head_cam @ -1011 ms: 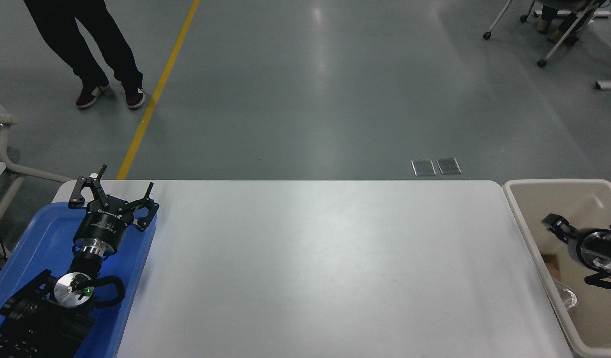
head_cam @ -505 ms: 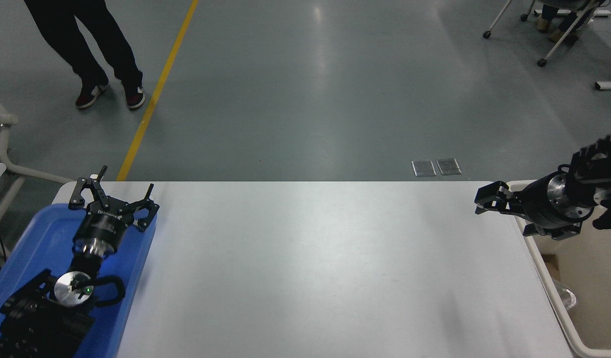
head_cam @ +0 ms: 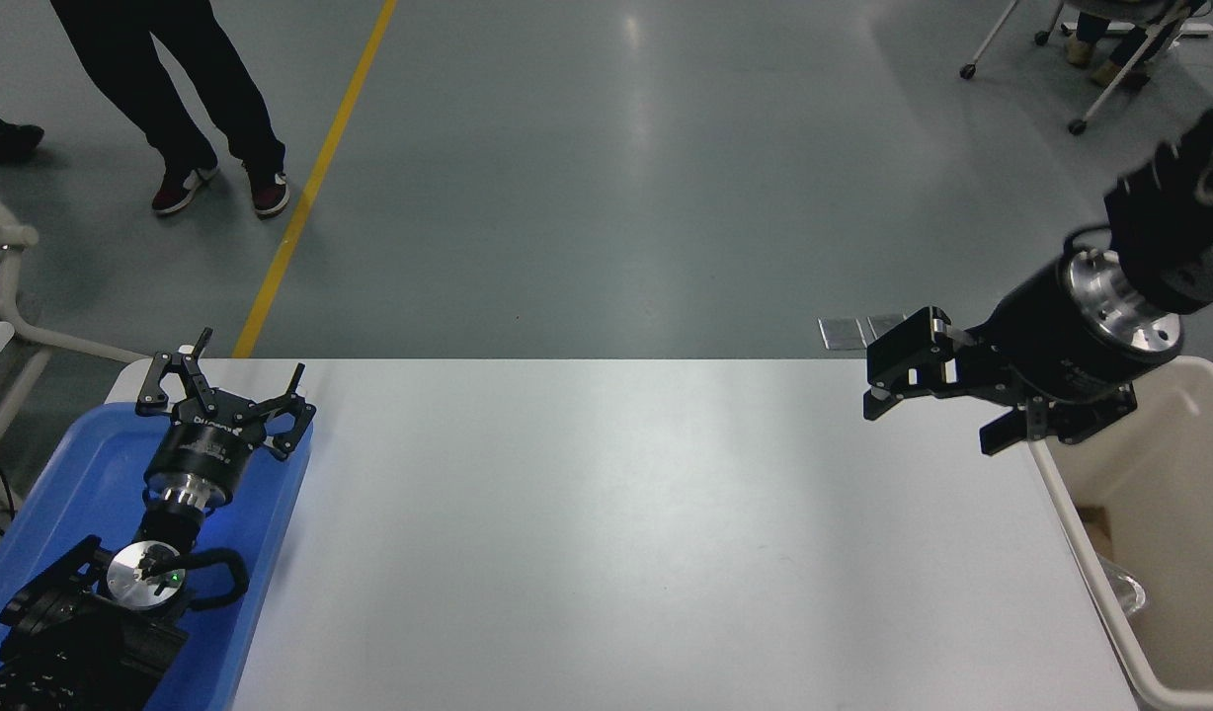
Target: Pick up paper ball place in dustbin
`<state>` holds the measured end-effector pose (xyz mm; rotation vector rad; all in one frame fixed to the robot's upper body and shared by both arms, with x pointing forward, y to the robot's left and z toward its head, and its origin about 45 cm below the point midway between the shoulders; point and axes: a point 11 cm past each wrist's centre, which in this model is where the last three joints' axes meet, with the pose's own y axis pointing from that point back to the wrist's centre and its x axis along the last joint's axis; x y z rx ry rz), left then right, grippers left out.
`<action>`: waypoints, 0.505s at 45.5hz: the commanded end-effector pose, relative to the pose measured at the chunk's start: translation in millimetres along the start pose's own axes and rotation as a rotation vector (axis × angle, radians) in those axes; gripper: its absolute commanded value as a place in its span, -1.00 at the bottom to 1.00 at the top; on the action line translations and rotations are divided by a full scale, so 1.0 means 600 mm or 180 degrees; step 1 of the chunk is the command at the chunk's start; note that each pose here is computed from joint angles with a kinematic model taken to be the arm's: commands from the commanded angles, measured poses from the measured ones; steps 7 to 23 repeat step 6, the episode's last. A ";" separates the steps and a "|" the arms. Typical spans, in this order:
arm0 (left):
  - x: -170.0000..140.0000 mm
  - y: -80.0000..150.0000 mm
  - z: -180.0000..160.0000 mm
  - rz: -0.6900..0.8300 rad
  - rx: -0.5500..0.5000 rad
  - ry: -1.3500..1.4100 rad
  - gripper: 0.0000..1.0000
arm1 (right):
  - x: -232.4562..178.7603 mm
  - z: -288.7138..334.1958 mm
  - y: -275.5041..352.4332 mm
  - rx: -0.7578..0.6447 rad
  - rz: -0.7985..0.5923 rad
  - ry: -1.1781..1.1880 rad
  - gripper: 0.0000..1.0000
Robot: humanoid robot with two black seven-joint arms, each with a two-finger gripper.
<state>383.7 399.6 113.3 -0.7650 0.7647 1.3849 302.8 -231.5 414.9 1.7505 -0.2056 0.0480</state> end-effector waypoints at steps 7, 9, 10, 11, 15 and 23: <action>0.000 0.000 0.000 0.0000 0.0000 0.0000 0.99 | -0.008 -0.030 0.049 -0.0015 0.0091 0.0189 1.00; 0.000 0.000 0.000 0.0000 0.0000 0.0000 0.99 | -0.008 -0.030 0.049 -0.0015 0.0091 0.0189 1.00; 0.000 0.000 0.000 0.0000 0.0000 0.0000 0.99 | -0.008 -0.030 0.049 -0.0015 0.0091 0.0189 1.00; 0.000 0.000 0.000 0.0000 0.0000 0.0000 0.99 | -0.008 -0.030 0.049 -0.0015 0.0091 0.0189 1.00; 0.000 0.000 0.000 0.0000 0.0000 0.0000 0.99 | -0.008 -0.030 0.049 -0.0015 0.0091 0.0189 1.00; 0.000 0.000 0.000 0.0000 0.0000 0.0000 0.99 | -0.008 -0.030 0.049 -0.0015 0.0091 0.0189 1.00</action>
